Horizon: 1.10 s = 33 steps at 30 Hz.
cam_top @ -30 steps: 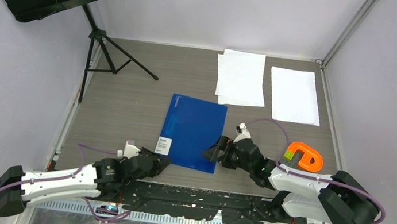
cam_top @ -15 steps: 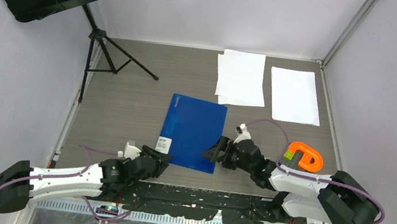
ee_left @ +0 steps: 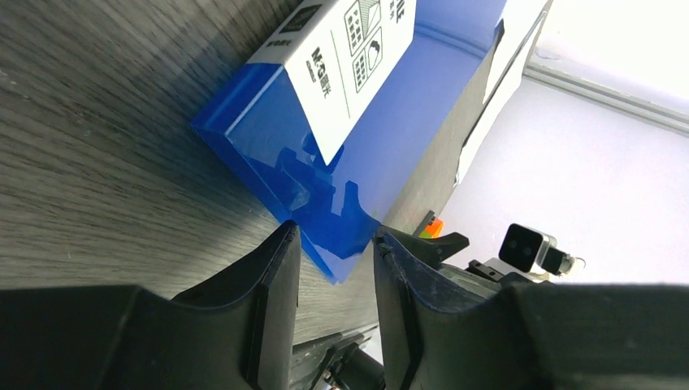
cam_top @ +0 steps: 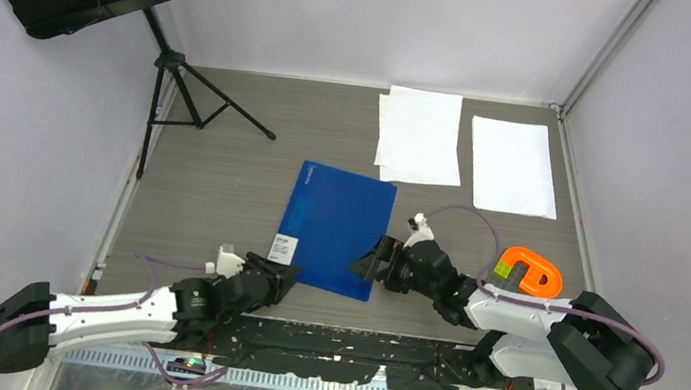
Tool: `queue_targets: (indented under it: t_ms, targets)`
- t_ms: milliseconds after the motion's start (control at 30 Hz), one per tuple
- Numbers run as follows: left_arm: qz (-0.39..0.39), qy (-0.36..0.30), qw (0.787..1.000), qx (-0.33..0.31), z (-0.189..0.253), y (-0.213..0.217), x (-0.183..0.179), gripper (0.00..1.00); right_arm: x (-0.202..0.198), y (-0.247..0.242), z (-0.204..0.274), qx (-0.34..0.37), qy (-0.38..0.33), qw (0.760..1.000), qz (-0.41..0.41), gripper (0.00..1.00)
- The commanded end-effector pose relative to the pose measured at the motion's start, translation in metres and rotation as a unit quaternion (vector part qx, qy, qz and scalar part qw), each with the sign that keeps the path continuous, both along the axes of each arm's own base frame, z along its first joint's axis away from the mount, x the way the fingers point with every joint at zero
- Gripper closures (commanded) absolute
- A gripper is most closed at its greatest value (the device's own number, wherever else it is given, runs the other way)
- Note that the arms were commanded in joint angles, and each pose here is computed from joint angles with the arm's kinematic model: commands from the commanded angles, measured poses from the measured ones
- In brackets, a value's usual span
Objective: Put the files into the folder
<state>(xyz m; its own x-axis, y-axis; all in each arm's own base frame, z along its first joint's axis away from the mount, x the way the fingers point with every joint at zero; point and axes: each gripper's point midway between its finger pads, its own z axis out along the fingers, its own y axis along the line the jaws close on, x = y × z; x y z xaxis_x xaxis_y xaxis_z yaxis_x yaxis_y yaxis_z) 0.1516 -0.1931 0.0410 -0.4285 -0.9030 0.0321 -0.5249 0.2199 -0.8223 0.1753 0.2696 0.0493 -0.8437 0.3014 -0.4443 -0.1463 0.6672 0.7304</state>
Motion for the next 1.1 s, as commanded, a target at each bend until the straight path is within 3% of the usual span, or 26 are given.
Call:
queue_targets:
  t_ms: [0,500,1067]
  targets:
    - [0.035,0.003,0.999,-0.035,0.004,0.002,0.006,0.63,0.004,0.003,0.001,-0.004,-0.008,1.0,0.005,0.0]
    - [0.081,-0.027,0.995,-0.048,0.009,0.009,0.021,0.65,0.003,0.007,-0.002,0.0,-0.001,1.0,0.011,0.0]
    - [0.094,-0.051,0.991,-0.084,0.03,-0.001,0.031,0.76,0.007,0.016,0.001,0.011,0.002,1.0,0.014,0.0]
